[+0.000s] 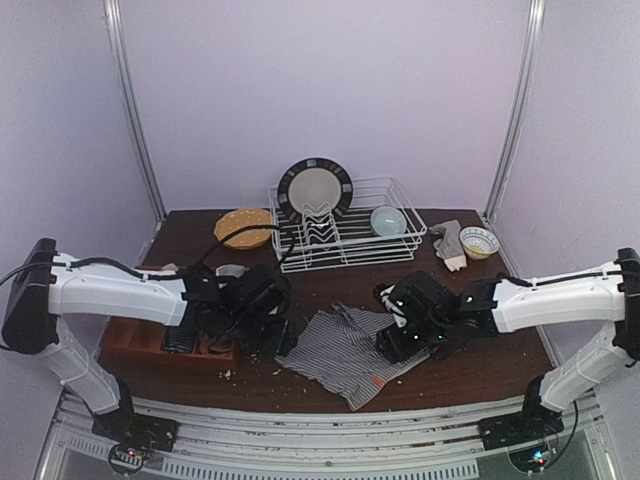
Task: Roll the underwear
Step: Adjust the underwear at the center of the board, then flatten out the underwear at the center of the board, then adjust the underwear at the center of the board, then smooth out the underwear at the center of the board, then adjust the underwear at the center of the board.
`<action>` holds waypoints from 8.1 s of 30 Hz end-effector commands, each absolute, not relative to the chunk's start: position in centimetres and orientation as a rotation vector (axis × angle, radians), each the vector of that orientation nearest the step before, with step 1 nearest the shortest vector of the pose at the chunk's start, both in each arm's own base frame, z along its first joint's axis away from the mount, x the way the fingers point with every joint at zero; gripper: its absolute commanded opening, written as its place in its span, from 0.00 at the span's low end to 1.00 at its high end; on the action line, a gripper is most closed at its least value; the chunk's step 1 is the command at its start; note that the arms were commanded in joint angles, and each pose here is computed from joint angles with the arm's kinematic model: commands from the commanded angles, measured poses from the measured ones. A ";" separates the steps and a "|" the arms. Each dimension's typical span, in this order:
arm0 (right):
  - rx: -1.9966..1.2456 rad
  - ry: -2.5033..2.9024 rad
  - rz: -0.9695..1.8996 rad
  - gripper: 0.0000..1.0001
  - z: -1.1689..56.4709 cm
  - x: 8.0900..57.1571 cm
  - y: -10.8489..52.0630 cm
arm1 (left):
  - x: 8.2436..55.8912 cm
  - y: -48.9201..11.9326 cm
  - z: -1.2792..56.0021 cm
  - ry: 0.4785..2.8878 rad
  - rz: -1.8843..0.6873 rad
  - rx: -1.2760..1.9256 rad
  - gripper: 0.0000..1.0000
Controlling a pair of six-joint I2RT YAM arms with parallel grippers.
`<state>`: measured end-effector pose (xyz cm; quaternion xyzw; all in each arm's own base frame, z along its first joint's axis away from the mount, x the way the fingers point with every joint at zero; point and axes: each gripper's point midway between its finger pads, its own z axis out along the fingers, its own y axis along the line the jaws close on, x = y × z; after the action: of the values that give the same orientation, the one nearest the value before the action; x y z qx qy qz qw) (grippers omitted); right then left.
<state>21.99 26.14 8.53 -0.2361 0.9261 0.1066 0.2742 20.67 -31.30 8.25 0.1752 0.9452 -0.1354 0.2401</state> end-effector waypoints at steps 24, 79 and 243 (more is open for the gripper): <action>-0.356 2.511 -0.030 0.00 8.9 30.0 23.3 | 20.5 -34.5 4.1 2.643 -0.412 0.565 0.52; 0.006 2.516 0.257 0.51 10.1 30.4 21.6 | 21.7 -36.5 2.6 2.639 -0.381 0.603 0.49; -0.342 2.810 0.432 0.00 1.9 8.1 24.2 | 8.4 -38.1 2.4 2.652 -0.437 0.878 0.00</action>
<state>8.12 24.86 1.65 -0.1198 0.9717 0.1540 0.1335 8.10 -37.58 1.88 0.3053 0.9290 -0.1523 0.1435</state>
